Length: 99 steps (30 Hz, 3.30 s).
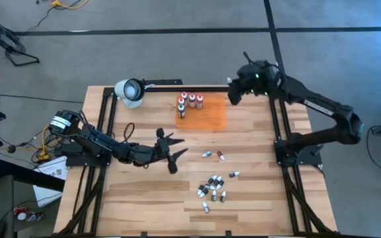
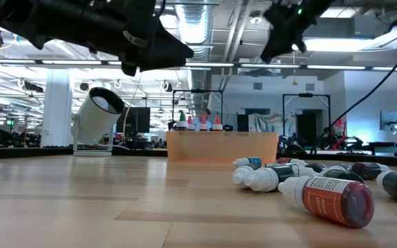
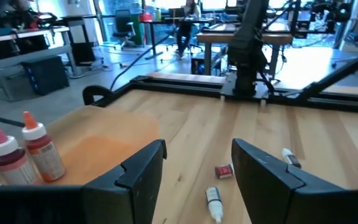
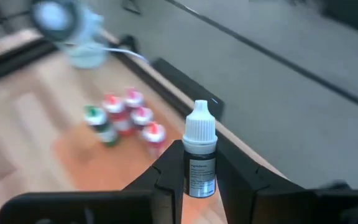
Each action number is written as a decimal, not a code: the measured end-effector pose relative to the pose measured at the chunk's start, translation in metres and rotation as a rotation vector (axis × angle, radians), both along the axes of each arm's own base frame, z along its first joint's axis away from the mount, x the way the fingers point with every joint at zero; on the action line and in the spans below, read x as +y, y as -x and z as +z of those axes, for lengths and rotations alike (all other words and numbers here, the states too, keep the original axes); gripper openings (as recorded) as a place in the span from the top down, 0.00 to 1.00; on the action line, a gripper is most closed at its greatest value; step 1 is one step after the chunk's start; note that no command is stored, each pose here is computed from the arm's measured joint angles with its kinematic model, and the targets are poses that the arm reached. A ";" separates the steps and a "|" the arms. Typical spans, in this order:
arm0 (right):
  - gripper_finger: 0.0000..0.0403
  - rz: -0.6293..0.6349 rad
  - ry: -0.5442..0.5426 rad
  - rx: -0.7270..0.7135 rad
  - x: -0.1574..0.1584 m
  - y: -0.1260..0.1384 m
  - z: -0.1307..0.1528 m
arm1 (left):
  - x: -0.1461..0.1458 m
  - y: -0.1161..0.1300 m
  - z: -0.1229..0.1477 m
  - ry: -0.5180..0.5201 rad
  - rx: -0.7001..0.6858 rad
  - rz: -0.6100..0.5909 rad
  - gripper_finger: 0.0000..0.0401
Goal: Pick & Place food coloring
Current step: Put the black small food coloring bottle into the orange bin, then put the blue small food coloring bottle into the orange bin
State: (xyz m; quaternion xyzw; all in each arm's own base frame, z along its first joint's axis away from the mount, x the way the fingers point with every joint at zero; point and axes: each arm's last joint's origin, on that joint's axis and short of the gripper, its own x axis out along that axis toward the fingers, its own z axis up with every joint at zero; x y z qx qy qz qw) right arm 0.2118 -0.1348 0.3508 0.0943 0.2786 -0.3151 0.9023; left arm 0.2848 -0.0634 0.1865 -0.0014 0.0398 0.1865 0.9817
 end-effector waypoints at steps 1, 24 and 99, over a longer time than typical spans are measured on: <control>0.83 0.032 0.016 -0.009 0.008 0.000 0.001 | 0.000 0.000 0.000 0.000 -0.003 0.007 0.54; 0.83 0.234 0.177 -0.266 0.057 -0.004 -0.105 | 0.010 0.000 -0.001 -0.030 0.022 0.113 0.54; 0.46 0.299 0.210 -0.056 0.132 0.026 -0.102 | 0.044 -0.064 -0.031 0.050 0.299 -0.282 0.60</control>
